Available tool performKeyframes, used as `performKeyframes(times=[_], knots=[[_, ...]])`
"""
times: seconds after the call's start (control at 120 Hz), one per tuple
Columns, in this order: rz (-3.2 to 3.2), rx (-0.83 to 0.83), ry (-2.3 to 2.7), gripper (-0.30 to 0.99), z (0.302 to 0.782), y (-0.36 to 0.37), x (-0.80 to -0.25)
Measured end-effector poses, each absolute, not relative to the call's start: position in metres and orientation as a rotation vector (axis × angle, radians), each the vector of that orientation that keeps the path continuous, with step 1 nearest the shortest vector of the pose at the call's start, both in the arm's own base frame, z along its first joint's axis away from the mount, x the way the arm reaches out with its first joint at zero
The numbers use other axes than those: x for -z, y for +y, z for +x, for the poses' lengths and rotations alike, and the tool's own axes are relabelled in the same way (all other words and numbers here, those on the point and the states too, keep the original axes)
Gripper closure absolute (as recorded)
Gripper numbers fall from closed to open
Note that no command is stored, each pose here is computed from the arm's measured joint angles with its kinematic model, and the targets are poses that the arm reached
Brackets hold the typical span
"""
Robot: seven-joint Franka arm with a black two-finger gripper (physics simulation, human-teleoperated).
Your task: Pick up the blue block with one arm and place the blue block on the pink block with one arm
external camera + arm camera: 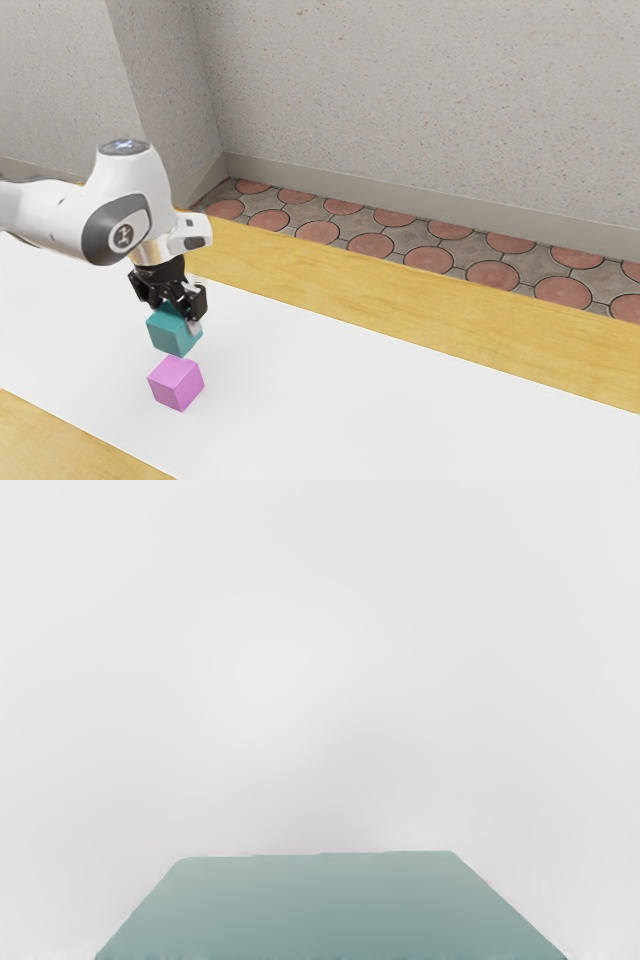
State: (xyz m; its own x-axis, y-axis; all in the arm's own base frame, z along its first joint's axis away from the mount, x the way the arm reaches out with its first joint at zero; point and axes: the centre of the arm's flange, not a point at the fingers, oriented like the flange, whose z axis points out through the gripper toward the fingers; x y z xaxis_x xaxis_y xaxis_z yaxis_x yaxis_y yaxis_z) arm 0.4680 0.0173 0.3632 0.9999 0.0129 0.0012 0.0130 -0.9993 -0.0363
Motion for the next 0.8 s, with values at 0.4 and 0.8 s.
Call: performKeyframes(times=[0.4,0.8], knots=[[-3.103,-0.009,-0.036,0.31,0.447,0.018,-0.355],[-3.109,0.074,-0.035,0.06,0.475,0.018,-0.399]])
